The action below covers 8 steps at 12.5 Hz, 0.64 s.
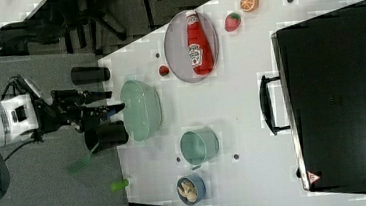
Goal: Flap open oven.
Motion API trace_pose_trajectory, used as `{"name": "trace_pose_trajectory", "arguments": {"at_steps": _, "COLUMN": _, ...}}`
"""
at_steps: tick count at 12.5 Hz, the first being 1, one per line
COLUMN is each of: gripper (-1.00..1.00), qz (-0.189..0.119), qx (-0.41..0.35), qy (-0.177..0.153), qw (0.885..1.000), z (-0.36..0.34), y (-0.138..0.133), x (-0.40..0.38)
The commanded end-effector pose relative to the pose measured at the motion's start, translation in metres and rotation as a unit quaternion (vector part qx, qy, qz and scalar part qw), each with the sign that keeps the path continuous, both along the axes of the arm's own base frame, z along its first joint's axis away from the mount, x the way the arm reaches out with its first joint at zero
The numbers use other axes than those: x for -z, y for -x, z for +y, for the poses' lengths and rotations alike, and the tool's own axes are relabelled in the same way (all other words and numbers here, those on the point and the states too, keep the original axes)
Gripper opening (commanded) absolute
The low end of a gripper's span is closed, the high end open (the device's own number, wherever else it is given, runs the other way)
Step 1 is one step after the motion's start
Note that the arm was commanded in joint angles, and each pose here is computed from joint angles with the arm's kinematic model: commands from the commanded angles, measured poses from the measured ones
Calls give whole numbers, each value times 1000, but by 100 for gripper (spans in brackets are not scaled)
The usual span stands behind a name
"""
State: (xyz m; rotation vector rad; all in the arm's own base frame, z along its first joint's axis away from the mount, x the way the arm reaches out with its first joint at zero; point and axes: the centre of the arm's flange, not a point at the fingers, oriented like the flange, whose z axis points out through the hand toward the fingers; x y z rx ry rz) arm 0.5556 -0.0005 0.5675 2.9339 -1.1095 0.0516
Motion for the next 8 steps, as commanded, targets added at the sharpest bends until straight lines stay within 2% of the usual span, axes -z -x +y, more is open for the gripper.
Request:
{"name": "trace_pose_trajectory", "arguments": {"at_steps": 1, "gripper": 59, "qz": 26, "qx": 132, "qy": -19, "qw": 991, "z": -41, "y": 139, "x": -61}}
{"name": "trace_pose_trajectory", "arguments": {"at_steps": 3, "gripper": 99, "qz": 26, "qx": 132, "qy": -19, "qw": 991, "z": -41, "y": 139, "x": -61}}
{"name": "trace_pose_trajectory", "arguments": {"at_steps": 6, "gripper": 100, "qz": 26, "qx": 132, "qy": -19, "qw": 991, "z": -41, "y": 139, "x": -62}}
{"name": "trace_pose_trajectory", "arguments": {"at_steps": 7, "gripper": 89, "qz": 26, "qx": 132, "qy": -19, "qw": 991, "z": -41, "y": 139, "x": -61}}
{"name": "trace_pose_trajectory", "arguments": {"at_steps": 8, "gripper": 65, "qz": 26, "qx": 132, "qy": -19, "qw": 991, "z": -41, "y": 139, "x": -61}}
